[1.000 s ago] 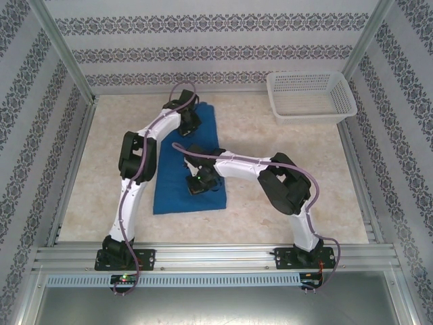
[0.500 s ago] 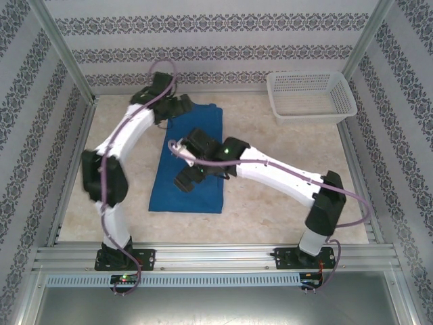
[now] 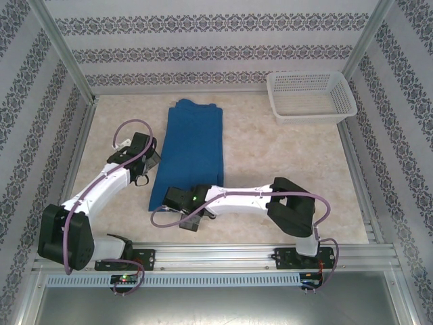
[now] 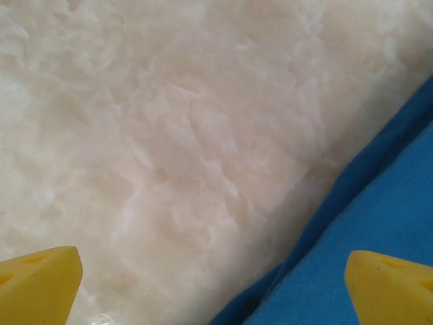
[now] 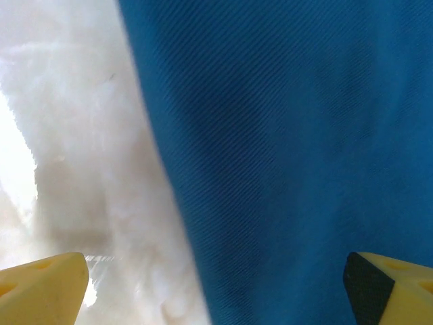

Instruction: Roll up the long pants

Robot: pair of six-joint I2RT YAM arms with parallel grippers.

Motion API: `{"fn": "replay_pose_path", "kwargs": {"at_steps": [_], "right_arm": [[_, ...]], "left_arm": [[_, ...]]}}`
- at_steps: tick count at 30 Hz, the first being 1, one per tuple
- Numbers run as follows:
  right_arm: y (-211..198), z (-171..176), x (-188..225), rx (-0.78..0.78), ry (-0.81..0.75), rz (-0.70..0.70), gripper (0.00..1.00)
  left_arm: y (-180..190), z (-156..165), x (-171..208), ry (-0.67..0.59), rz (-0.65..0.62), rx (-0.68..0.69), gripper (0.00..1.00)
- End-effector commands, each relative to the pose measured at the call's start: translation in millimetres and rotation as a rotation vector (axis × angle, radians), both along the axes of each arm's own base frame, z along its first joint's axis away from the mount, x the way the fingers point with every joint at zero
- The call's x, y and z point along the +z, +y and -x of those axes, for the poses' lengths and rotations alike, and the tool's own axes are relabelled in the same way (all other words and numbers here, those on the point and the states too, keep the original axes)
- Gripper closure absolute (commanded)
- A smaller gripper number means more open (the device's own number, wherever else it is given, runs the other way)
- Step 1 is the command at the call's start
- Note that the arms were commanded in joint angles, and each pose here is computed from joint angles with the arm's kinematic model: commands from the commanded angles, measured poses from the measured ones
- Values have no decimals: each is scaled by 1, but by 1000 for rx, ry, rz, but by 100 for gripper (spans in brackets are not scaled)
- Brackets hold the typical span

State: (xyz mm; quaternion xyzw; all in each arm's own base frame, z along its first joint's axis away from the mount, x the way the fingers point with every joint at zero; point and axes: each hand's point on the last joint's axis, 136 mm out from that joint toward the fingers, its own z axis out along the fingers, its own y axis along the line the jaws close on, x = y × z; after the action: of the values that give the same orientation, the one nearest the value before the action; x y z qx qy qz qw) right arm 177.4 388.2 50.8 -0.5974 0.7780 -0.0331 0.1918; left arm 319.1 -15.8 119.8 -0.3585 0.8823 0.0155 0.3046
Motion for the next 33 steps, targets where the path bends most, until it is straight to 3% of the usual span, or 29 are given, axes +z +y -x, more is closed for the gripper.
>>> {"fn": "replay_pose_path", "kwargs": {"at_steps": [1,13,15,17,18,25,27,28,30,31,33], "right_arm": [[13,-19,4,40,-89,9,3],[5,-17,-31,35,49,13,15],[1,-17,-39,33,65,24,32],[-1,-15,-45,29,105,20,89],[-2,-15,-46,29,122,18,100],[6,9,-7,48,314,-29,100],[7,15,6,49,385,-30,100],[6,17,12,48,425,-30,100],[7,20,21,42,500,-38,100],[8,21,25,40,538,-46,100],[12,21,32,37,605,-73,100]], "left_arm": [[3,-8,14,-60,-4,45,0],[5,-12,19,-70,-20,40,0],[4,-12,17,-67,-17,43,0],[3,-13,15,-62,-8,46,0],[2,-14,14,-59,-3,44,0],[-15,-34,22,-83,52,-14,0],[-27,-42,25,-84,101,-45,16],[-32,-44,27,-82,127,-53,38],[-37,-45,34,-95,165,-55,93],[-37,-46,37,-104,169,-52,100],[-35,-49,42,-121,151,-54,100]]}}
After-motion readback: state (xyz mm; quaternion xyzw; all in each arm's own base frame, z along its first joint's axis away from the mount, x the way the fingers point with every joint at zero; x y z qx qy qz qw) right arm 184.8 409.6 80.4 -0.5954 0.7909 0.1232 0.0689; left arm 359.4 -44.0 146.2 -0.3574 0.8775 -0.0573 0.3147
